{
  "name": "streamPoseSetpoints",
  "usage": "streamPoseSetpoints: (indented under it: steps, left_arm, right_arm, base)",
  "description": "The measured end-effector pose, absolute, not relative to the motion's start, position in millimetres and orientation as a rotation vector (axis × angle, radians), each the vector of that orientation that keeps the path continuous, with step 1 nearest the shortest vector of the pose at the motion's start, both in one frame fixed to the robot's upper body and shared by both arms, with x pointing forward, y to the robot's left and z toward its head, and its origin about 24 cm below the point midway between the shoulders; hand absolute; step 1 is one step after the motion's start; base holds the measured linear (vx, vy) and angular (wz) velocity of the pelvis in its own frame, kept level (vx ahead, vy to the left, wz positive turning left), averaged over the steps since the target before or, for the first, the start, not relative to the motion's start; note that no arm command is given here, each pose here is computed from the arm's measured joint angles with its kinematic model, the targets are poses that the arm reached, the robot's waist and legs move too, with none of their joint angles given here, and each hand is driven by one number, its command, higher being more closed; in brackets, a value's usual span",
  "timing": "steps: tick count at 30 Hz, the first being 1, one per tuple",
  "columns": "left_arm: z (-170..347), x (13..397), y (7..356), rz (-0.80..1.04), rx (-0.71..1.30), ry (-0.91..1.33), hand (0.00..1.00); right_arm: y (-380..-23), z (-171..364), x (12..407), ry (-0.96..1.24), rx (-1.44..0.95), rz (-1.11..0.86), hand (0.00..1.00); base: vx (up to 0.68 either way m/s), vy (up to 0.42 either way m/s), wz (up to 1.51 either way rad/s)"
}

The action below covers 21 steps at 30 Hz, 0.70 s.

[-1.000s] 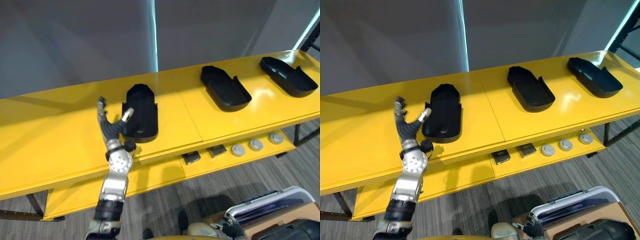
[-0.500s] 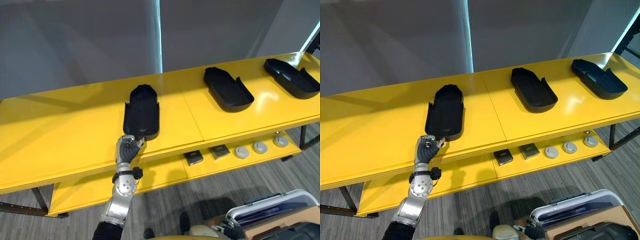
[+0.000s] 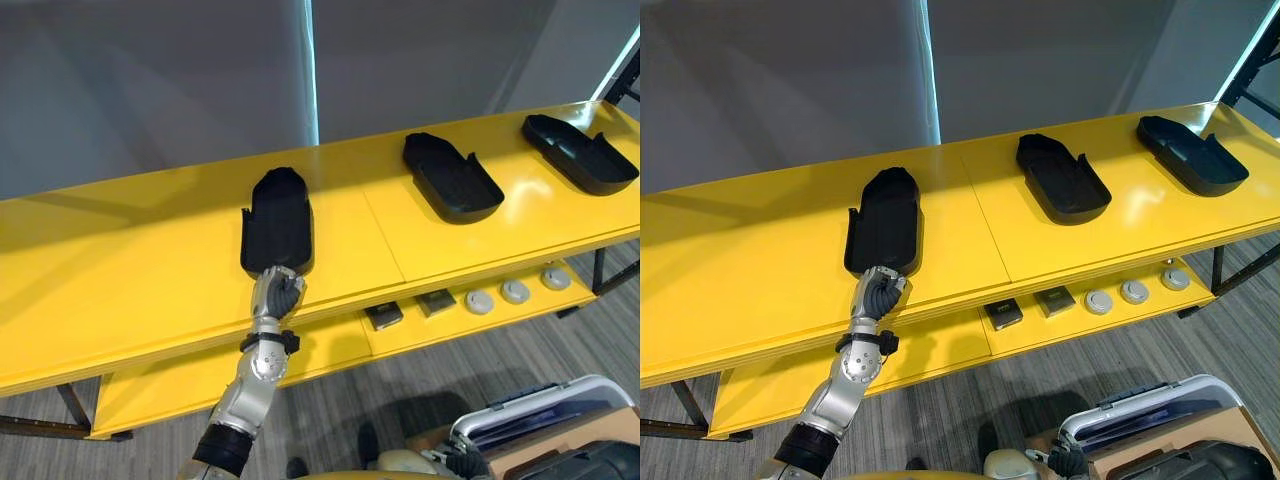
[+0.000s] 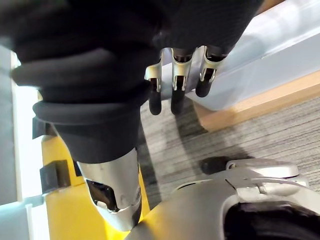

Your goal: Walk over and take plastic housings, then place them on the shelf

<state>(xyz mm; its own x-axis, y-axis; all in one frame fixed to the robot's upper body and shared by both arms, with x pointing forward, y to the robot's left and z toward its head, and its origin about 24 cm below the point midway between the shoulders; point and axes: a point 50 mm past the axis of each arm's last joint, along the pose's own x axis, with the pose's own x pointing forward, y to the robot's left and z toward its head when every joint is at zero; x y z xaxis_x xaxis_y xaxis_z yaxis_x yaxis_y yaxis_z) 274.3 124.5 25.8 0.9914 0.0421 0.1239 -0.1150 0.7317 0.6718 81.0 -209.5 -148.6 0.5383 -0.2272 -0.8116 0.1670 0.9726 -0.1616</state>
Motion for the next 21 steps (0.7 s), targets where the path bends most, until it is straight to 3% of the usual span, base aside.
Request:
streamPoseSetpoints:
  steps: [16,21]
  left_arm:
    - [39,295,127,0.082,0.780,-0.123,1.00]
    - [83,277,116,0.107,0.632,-0.341,1.00]
  right_arm:
    - [-209,-148,85,0.965,-0.065,-0.229,0.00]
    - [-209,-148,85,0.967,-0.067,-0.234,0.00]
  base:
    - [0.00,0.005,-0.06]
    - [-0.01,0.006,0.11]
